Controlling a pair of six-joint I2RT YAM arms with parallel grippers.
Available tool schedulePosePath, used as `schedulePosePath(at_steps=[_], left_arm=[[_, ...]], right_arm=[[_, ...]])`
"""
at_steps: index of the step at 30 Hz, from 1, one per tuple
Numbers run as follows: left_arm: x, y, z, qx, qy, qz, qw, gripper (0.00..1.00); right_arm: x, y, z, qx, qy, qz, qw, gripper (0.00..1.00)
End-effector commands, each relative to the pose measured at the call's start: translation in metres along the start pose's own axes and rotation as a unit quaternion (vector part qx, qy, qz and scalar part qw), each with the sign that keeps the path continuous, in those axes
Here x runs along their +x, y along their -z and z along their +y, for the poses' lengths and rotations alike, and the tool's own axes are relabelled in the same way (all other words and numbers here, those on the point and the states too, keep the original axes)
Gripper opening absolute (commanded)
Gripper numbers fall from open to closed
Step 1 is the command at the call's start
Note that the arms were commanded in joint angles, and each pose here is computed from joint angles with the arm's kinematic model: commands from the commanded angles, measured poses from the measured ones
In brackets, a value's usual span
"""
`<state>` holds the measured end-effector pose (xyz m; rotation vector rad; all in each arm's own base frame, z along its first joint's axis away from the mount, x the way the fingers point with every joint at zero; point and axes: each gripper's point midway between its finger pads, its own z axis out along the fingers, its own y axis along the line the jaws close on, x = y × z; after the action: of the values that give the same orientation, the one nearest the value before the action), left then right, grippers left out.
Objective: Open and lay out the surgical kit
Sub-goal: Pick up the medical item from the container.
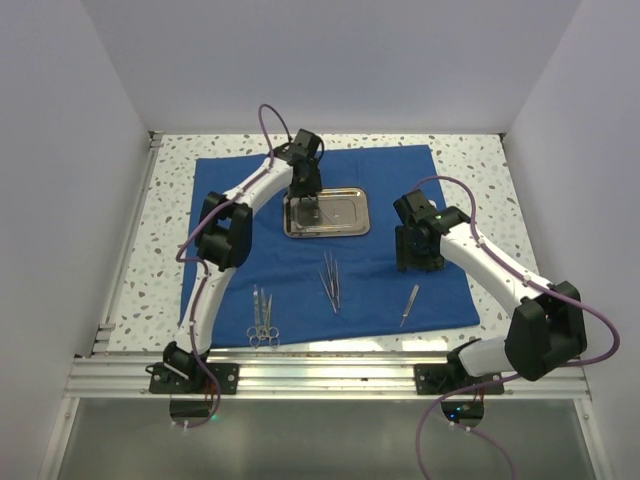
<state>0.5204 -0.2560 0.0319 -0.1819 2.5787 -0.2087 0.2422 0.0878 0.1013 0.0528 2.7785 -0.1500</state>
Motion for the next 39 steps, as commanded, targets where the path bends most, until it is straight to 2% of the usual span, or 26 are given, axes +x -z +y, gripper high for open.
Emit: schedulePosePath(at_steps=[1,13,16,21,28,33,37,39], left_arm=[[0.005,-0.003,-0.009,0.016,-0.03,0.007,0.999,0.54],[0.019,-0.029,-0.01,0.012,-0.023,0.024,0.999,0.5],[0.018,-0.036,-0.007,-0.005,-0.022,0.02,1.0,0.46],[0.027,-0.05,0.006,-0.048,-0.033,0.026,0.998,0.44],[0.056,-0.061,0.02,-0.104,-0.073,0.044,0.991,0.36],[0.083,-0.064,0.037,-0.143,-0.088,0.077,0.983,0.32],[0.099,-0.065,0.044,-0.152,-0.093,0.095,0.979,0.16],[0.102,-0.066,0.044,-0.148,-0.094,0.1,0.979,0.11]], right_arm=[[-0.012,0.013,-0.002,0.0,-0.012,-0.025,1.0,0.58],[-0.013,0.016,-0.005,0.004,-0.005,-0.026,1.0,0.58],[-0.01,0.016,-0.008,0.007,-0.004,-0.026,1.0,0.58],[-0.003,0.016,-0.011,0.009,-0.006,-0.025,1.0,0.58],[0.007,0.013,-0.014,0.008,-0.013,-0.022,1.0,0.58],[0.013,0.013,-0.016,0.006,-0.019,-0.025,0.999,0.58],[0.016,0.015,-0.019,0.004,-0.024,-0.031,0.999,0.58],[0.013,0.02,-0.018,-0.001,-0.028,-0.04,0.999,0.58]])
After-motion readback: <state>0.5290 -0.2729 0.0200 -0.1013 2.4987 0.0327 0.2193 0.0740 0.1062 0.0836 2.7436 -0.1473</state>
